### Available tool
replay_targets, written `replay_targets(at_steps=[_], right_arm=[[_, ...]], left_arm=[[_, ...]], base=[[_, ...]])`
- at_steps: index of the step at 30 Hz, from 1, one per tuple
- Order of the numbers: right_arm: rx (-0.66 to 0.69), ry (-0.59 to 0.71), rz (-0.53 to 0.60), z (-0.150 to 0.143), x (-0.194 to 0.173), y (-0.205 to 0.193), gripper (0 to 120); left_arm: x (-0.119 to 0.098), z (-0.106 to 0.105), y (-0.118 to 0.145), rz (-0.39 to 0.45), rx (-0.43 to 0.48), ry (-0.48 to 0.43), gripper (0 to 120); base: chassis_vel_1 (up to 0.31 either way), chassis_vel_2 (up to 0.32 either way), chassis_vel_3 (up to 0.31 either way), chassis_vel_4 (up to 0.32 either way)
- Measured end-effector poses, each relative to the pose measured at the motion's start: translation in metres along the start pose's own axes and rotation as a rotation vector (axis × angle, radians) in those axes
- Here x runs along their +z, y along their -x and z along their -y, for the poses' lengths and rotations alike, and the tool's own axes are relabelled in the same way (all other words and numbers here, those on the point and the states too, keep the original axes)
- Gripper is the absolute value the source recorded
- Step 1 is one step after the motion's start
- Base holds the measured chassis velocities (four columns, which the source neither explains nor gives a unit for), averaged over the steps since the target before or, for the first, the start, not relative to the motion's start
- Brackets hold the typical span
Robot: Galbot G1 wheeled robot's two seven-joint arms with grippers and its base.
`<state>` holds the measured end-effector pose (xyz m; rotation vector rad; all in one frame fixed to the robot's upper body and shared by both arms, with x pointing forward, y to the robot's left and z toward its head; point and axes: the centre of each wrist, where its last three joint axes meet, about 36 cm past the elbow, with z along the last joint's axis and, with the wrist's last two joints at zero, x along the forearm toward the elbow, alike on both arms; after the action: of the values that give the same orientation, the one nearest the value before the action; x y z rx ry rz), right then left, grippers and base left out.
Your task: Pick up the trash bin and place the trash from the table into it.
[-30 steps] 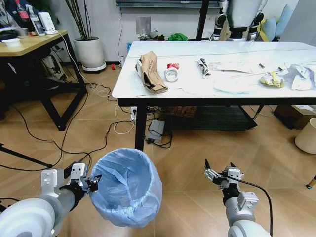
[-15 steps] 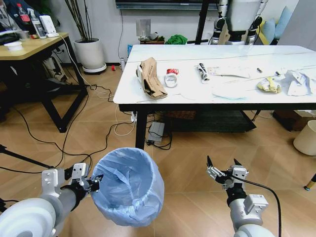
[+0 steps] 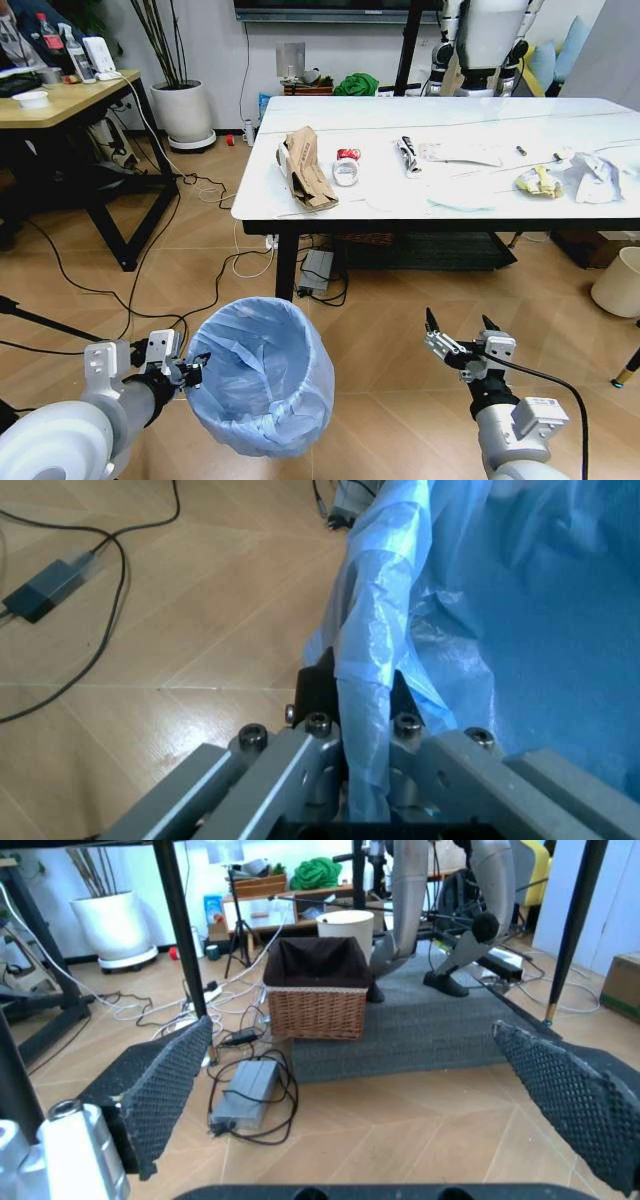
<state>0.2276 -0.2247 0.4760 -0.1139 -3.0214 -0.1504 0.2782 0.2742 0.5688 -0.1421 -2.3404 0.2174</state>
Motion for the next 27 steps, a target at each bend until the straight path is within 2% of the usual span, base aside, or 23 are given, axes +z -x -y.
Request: replay_targets(at_steps=[27], right_arm=[[0.006, 0.011, 0.023, 0.000, -0.016, -0.005, 100]], left_arm=[[0.000, 0.001, 0.000, -0.018, 0.002, -0.006, 0]], base=[[0.000, 0.000, 0.000, 0.000]])
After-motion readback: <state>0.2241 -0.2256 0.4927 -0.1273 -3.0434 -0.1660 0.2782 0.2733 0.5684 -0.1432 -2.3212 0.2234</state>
